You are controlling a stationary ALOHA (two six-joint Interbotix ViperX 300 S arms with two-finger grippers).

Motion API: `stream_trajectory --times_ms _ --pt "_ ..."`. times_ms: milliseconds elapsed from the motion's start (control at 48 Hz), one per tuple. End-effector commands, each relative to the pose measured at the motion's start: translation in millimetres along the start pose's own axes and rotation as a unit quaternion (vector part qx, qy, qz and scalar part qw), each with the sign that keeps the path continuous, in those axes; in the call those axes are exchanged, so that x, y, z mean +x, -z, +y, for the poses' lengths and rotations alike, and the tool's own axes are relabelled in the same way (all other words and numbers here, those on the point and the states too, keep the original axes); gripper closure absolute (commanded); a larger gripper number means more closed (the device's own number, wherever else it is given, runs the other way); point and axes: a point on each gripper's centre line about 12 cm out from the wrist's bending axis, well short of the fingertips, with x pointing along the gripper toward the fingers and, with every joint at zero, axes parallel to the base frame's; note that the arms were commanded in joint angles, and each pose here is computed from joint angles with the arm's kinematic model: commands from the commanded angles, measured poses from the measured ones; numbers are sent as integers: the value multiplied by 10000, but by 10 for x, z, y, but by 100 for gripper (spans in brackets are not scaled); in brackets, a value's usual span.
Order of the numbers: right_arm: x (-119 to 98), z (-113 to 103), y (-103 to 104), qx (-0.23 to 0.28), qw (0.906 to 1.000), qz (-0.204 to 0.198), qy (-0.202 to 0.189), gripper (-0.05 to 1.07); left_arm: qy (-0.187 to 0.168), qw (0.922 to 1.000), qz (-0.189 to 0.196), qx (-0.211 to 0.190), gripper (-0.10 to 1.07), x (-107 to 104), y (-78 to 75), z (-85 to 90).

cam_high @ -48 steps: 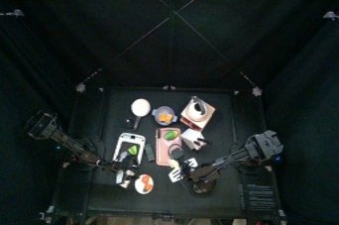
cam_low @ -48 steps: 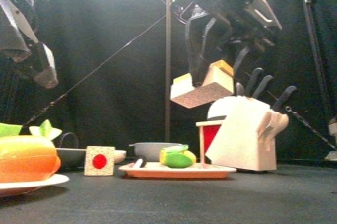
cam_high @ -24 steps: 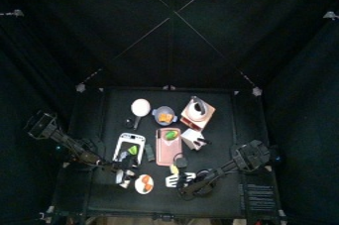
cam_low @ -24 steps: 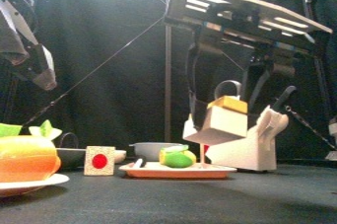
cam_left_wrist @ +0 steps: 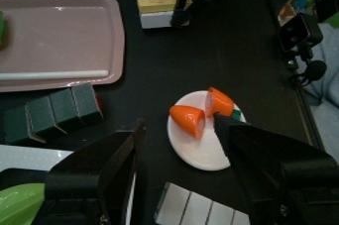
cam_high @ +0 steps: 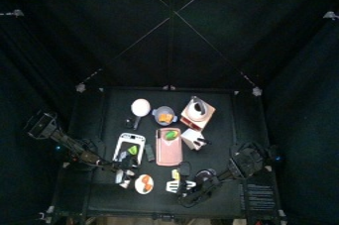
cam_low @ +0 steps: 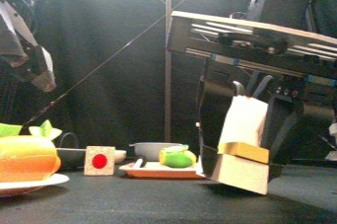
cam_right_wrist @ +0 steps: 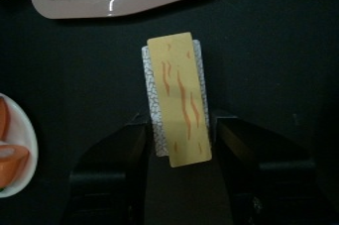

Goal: Place egg sushi below plate

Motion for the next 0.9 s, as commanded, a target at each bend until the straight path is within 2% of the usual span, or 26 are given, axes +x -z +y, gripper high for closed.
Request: stream_trajectory --times_ms 0,188,417,729,875 --pt "-166 134 -40 81 9996 78 -245 1 13 10000 -80 -12 6 -8 -53 -13" --pt "-216 235 -35 58 9990 113 -439 1 10 10000 -72 -18 6 -8 -47 -11" --pt "-292 186 -93 5 9992 34 -401 1 10 10000 -72 -18 6 -8 -47 -11" --pt "-415 242 -173 -544 9974 91 -473 1 10 10000 -72 -18 6 -8 -47 -11" --pt "-412 229 -186 -588 9972 90 -460 1 7 10000 -65 -16 6 -5 -44 -11"
